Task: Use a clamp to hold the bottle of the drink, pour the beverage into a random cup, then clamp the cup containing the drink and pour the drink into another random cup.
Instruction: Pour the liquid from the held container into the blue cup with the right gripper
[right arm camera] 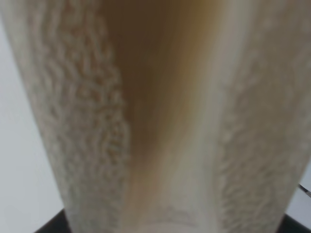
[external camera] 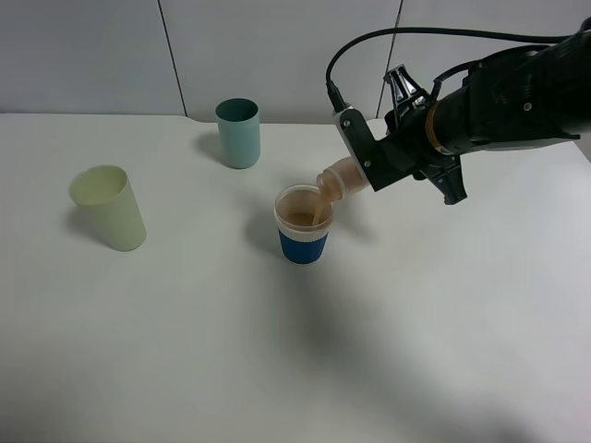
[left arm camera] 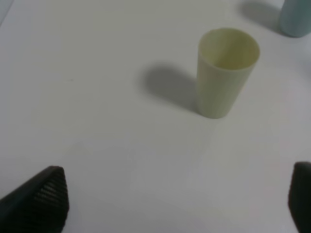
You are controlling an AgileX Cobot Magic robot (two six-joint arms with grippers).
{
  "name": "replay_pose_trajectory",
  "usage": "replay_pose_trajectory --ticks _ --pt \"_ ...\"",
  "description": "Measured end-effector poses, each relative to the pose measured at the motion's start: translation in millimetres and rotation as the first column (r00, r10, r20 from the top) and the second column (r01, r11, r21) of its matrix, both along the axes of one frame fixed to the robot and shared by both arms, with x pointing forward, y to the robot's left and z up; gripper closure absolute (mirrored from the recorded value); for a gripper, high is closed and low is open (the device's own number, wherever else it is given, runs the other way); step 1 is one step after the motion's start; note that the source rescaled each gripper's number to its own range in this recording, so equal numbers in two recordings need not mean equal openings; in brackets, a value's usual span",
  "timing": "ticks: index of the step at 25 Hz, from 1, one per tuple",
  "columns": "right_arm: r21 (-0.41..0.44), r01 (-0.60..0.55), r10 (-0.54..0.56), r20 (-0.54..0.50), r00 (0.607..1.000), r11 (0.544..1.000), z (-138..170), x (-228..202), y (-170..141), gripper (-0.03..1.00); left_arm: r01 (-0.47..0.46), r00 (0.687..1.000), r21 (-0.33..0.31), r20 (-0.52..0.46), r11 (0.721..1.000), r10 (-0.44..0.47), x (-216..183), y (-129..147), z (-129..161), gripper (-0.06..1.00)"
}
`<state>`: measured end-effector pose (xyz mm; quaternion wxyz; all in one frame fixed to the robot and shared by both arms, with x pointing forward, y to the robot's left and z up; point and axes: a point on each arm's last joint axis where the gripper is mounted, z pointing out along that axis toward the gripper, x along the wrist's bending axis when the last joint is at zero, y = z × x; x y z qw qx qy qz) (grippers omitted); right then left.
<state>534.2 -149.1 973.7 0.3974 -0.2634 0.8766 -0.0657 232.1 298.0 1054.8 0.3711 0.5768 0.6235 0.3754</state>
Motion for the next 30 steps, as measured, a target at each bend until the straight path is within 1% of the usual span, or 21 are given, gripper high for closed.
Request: replay_pose_trajectory --ticks 8,16,19,24,30 --pt "-0.03 -0.003 0.003 0.012 1.0 1.0 1 1 -2 0.97 0.0 1.0 0.0 0.0 1.0 0.0 0 0 0 0.27" --pt "-0.04 -0.002 0.002 0.015 1.0 0.999 1 1 -2 0.97 0.0 1.0 0.0 0.0 1.0 0.0 0 0 0 0.27" --pt "-0.033 0.003 -0.003 0.02 1.0 0.999 2 2 -2 0.97 0.0 1.0 0.0 0.0 1.0 0.0 0 0 0 0.27" --pt "0.009 0.023 -0.024 0.059 0.998 1.0 16 10 3 0.97 0.0 1.0 0.0 0.0 1.0 0.0 0 0 0 0.27" --pt "0.011 0.006 -0.006 0.066 0.998 1.0 18 9 9 0.97 0.0 1.0 0.0 0.0 1.0 0.0 0 0 0 0.27"
